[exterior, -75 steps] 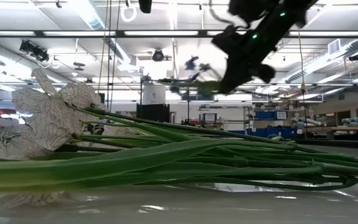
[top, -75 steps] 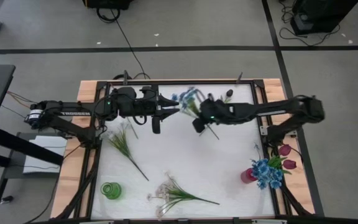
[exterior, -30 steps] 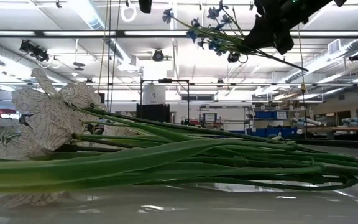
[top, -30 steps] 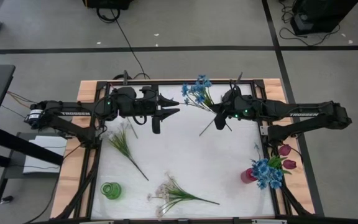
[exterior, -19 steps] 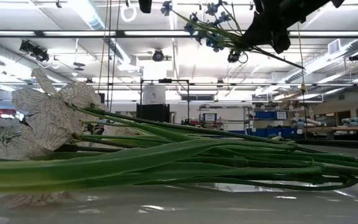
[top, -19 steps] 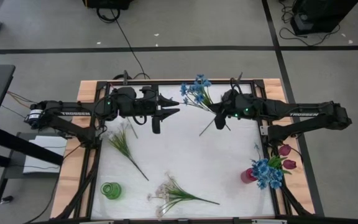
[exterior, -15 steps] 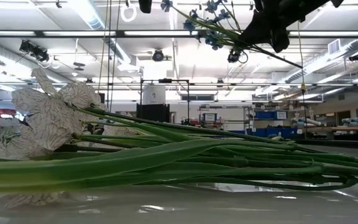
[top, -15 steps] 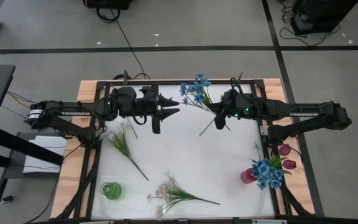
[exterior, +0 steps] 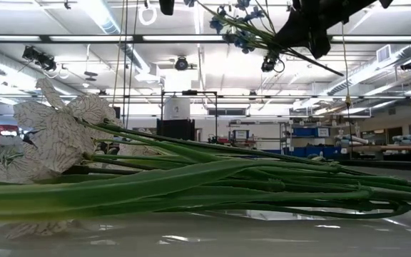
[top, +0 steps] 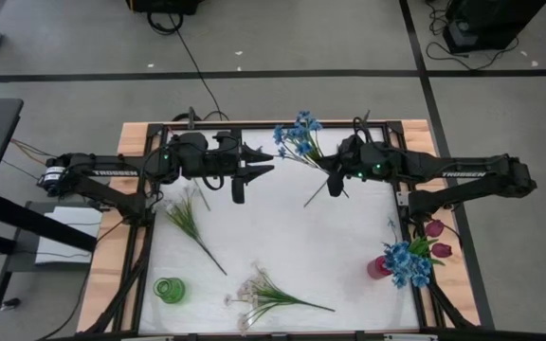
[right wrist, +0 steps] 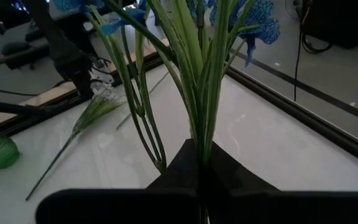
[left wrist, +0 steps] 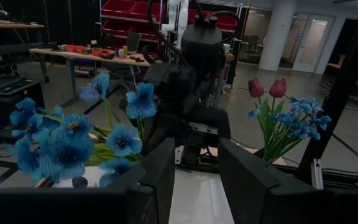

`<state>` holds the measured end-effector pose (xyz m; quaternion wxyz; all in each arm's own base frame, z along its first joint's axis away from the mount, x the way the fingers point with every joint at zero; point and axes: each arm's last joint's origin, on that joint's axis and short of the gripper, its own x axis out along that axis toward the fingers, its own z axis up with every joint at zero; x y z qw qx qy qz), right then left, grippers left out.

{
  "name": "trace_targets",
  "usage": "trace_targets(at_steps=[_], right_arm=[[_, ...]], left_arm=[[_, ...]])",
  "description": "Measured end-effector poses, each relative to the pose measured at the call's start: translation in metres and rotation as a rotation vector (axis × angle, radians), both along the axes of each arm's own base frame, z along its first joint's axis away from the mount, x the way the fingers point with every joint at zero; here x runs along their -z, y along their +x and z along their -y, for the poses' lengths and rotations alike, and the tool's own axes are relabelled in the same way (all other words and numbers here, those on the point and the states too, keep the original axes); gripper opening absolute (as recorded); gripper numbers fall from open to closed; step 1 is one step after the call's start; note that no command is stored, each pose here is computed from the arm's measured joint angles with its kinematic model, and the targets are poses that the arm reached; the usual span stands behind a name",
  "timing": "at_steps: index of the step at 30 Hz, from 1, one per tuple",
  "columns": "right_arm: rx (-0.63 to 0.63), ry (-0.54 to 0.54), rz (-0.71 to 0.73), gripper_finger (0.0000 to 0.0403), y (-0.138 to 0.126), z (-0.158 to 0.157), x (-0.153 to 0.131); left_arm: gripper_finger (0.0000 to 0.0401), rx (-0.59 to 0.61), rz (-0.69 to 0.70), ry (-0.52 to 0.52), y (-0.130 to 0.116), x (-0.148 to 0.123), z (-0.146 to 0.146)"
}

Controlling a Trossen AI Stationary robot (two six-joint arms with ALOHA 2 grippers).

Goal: Sort flowers into vase by color
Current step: Put the blue flowers into the red flower vase

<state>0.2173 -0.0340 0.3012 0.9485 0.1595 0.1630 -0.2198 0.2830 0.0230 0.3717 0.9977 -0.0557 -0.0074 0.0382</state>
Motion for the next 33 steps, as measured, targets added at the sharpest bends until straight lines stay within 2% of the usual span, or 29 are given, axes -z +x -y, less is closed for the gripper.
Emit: trace_targets(at_steps=[19, 33], right_arm=[[-0.015, -0.061, 0.098, 0.0012, -0.031, -0.004, -0.024], [-0.038, -0.078, 0.090, 0.0012, -0.033, -0.004, -0.025]], left_arm=[[0.0126, 0.000, 0.000, 0.000, 0.000, 0.000, 0.000], [0.0126, 0.000, 0.000, 0.000, 0.000, 0.000, 0.000]])
